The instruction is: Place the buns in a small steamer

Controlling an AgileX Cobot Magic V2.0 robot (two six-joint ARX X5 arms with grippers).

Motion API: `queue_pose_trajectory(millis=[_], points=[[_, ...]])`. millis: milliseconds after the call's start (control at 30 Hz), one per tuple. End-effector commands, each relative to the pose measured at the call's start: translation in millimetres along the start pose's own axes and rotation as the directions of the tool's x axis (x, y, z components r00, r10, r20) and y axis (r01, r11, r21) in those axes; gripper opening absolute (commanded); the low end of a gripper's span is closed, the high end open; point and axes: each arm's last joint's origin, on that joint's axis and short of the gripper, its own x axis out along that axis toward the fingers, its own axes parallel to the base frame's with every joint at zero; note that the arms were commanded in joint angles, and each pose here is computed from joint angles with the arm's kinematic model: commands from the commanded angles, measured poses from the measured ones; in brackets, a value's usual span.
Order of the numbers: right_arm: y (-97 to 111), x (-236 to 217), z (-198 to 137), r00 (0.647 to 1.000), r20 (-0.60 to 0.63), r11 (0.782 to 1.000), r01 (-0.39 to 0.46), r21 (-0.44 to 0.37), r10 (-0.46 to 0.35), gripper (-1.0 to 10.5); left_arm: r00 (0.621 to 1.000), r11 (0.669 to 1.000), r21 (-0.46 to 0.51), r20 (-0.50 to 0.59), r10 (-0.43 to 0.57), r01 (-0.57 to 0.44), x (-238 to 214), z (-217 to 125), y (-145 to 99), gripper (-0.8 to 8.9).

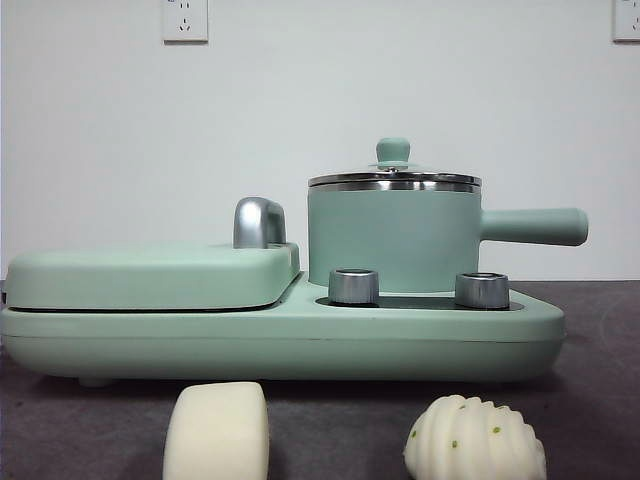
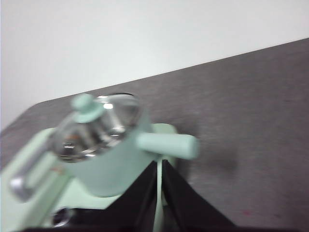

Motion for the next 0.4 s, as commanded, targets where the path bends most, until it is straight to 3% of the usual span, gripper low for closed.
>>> queue_pose_trajectory(millis=[33,200,400], points=[[12,-4,21,0.996,-0.056,0.997,-0.076,-0.002,0.076,0.1,0.998,0.996,0.061,-0.029,-0.063,0.065,6,32,-12,0.08],[27,-3,50,0.96,-0.199,0.979,-0.205,-0.024,0.196,0.1,0.971,0.978,0.063,-0.15,-0.186,0.197,20,70,-29,0.08],[37,2,75,0.91,-0.301,0.948,-0.315,-0.05,0.286,0.1,0.902,0.933,0.044,-0.276,-0.333,0.357,33,92,-47,0.08]])
